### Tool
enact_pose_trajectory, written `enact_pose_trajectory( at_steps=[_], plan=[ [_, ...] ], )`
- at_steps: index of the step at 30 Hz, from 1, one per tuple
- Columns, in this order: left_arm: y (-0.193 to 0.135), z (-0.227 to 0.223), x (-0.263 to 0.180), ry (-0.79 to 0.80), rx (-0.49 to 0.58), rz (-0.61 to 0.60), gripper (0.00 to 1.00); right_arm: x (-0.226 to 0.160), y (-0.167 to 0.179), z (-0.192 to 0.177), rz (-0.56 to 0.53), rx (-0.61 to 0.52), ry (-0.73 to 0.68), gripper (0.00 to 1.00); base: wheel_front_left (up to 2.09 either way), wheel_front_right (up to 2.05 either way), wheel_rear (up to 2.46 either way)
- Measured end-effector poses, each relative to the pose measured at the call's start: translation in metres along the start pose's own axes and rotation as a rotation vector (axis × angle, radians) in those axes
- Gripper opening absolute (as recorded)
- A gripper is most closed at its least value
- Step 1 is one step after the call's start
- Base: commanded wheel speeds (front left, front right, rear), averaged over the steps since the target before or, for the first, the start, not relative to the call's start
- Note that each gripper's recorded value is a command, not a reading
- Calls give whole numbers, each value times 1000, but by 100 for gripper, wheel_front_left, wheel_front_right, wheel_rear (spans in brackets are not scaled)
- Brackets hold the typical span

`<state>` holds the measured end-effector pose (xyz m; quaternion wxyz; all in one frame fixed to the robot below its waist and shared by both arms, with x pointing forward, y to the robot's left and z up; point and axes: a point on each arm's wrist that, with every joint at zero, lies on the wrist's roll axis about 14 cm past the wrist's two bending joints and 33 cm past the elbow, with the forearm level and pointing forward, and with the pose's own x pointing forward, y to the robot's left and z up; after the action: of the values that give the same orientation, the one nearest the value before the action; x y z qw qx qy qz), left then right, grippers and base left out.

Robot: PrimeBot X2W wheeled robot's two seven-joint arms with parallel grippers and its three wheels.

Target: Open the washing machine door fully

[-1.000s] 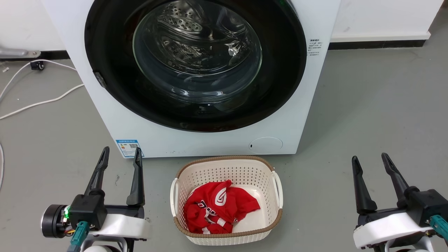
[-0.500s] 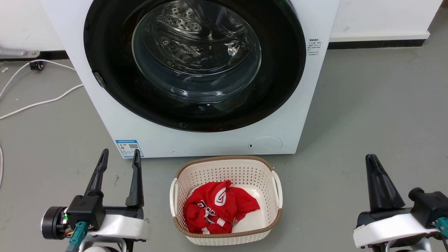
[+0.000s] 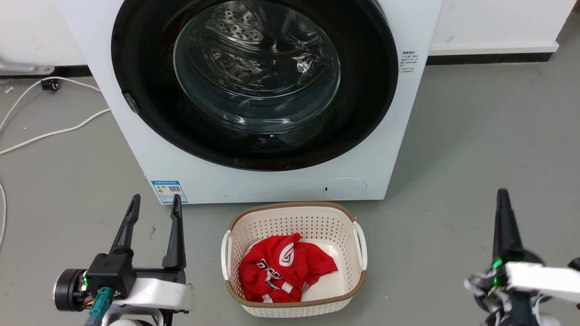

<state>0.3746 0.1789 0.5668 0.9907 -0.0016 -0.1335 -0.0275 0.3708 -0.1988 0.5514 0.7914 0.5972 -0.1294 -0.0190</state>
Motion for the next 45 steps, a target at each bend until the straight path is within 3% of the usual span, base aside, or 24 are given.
enact_pose_trajectory(
  at_steps=[3, 6, 14, 30, 38, 45],
  plan=[
    [1, -2, 1, 5, 0, 5, 100, 11, 2, 7, -25, 230, -48, 0, 0, 0, 0],
    [4, -6, 3, 14, 0, 12, 100, 29, 8, 15, -18, 361, -88, 0, 0, 0, 0],
    [6, -15, 21, 21, -4, 13, 100, 111, 19, 22, 4, 434, -27, 0, 0, 0, 0],
    [19, -40, 63, 33, 13, 28, 100, 263, 60, -51, 12, -15, 436, 0, 0, 0, 0],
    [23, -64, 83, 55, 22, 29, 100, 291, 33, -108, -70, -242, 664, 0, 0, 0, 0],
    [26, -83, 92, 80, 26, 29, 100, 302, 13, -143, -97, -327, 770, 0, 0, 0, 0]
  ],
)
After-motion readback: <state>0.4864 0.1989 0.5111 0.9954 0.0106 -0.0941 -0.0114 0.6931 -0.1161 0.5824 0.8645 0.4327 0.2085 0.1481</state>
